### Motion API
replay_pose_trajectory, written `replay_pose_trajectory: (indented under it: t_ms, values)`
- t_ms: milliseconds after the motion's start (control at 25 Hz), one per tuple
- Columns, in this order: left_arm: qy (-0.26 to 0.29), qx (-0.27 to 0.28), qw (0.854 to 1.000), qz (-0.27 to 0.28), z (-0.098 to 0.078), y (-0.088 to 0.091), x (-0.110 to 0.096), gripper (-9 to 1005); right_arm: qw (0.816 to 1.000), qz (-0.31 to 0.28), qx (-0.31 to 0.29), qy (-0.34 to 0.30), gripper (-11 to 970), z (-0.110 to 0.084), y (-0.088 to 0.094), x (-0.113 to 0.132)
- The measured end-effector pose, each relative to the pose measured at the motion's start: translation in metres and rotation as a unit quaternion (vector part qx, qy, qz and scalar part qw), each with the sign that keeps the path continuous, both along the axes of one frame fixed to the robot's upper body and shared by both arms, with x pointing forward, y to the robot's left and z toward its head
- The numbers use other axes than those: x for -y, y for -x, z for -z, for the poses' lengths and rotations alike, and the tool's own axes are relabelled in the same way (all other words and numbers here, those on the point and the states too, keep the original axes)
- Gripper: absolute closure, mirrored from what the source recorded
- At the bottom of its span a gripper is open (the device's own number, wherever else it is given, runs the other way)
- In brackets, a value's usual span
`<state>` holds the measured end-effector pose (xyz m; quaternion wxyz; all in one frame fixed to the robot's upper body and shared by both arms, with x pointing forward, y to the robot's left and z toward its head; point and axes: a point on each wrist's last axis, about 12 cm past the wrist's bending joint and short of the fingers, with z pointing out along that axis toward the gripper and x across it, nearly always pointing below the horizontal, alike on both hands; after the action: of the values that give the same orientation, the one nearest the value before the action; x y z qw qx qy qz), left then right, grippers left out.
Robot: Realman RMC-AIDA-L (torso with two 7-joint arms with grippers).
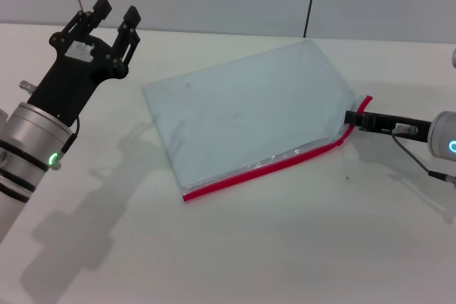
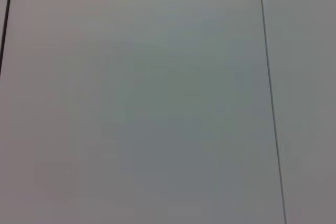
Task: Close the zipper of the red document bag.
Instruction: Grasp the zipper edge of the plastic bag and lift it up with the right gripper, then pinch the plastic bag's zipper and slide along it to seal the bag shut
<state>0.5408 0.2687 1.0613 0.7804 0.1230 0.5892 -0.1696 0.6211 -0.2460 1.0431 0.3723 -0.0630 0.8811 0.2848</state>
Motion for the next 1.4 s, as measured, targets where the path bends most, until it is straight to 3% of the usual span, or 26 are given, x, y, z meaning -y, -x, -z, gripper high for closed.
replay_pose_trajectory:
  t_ms: [320, 400, 640, 920, 1400]
  values:
    - [-0.001, -0.004, 1.0, -0.001, 0.001, 0.0, 0.001, 514, 1.0, -0.009, 0.007, 0.006, 927, 0.0, 0.0, -0.001]
    - [-0.001, -0.004, 1.0, -0.001, 0.001, 0.0, 0.001, 514, 1.0, -0.012, 0.009, 0.006, 947, 0.0, 0.0, -0.002]
    - [-0.009, -0.007, 1.0, 0.007, 0.002, -0.001, 0.003, 514, 0.999, -0.032, 0.016, -0.004, 947, 0.0, 0.003, -0.01]
    - [-0.068, -0.039, 0.994, 0.074, 0.007, -0.012, 0.026, 514, 0.997, -0.057, 0.039, -0.045, 946, -0.009, 0.004, -0.019]
    - [-0.206, -0.065, 0.962, 0.168, 0.02, -0.02, 0.07, 514, 0.992, -0.083, 0.057, -0.071, 947, -0.019, 0.001, -0.033]
